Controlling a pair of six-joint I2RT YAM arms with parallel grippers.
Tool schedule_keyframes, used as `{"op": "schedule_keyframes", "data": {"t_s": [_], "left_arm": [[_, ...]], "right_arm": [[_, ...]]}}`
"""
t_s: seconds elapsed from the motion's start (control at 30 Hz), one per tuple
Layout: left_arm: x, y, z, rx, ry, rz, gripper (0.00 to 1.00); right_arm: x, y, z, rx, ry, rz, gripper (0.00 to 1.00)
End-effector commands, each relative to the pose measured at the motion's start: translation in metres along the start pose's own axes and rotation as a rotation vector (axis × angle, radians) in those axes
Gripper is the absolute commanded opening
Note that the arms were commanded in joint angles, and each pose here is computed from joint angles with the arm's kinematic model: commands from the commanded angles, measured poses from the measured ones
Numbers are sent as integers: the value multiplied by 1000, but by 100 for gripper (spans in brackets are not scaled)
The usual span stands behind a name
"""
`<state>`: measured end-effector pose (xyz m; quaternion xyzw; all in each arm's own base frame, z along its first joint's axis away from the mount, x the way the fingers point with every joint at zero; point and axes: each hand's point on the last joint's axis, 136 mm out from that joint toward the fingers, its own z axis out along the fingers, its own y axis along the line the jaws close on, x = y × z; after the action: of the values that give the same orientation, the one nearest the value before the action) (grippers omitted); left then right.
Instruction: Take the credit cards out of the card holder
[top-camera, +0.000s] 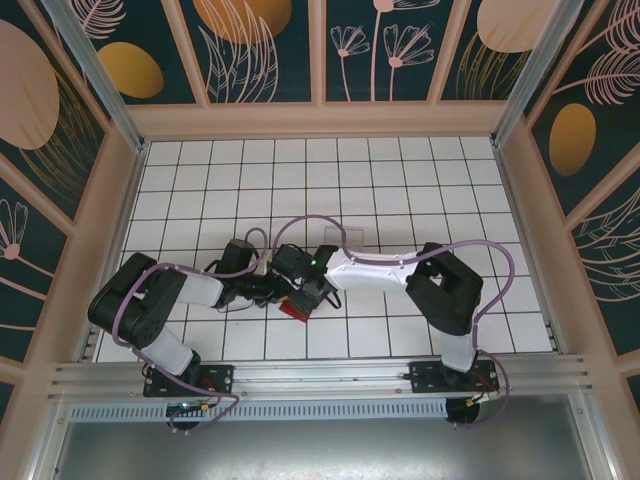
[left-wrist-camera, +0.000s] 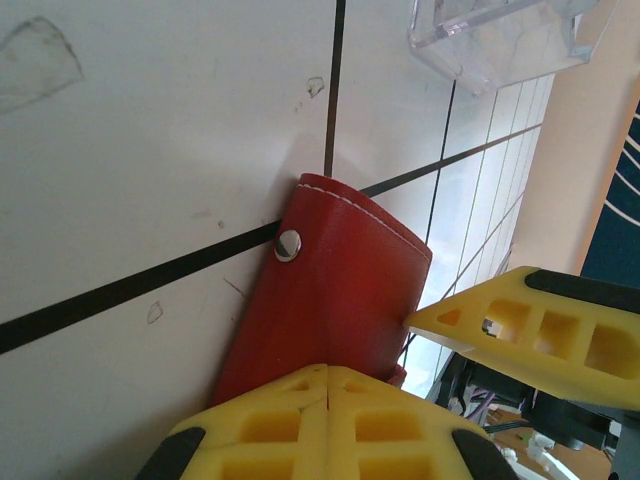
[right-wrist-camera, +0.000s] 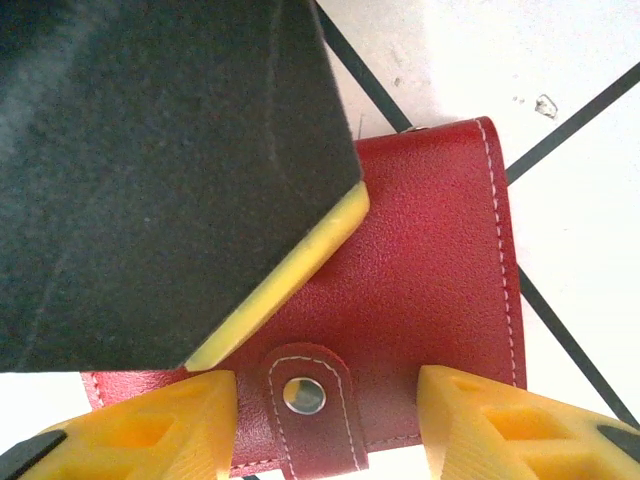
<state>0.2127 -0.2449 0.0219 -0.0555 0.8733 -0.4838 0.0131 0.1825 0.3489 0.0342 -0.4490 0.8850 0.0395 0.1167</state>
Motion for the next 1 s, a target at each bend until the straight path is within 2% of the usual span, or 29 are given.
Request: {"op": "schedule_keyframes", "data": {"t_s": [0.0,0.47,0.97], "left_arm": [[27,63,0,-227,41,-129,3],[28,65,-2,-243,37,-133,3],[32,79,-7,-283,22,-157,2]], "right_arm": [[3,-3,11,46,30,-41,49],[8,2,17,46,35,-52,24],[-7,-5,-27,33,-186,10,12]]}}
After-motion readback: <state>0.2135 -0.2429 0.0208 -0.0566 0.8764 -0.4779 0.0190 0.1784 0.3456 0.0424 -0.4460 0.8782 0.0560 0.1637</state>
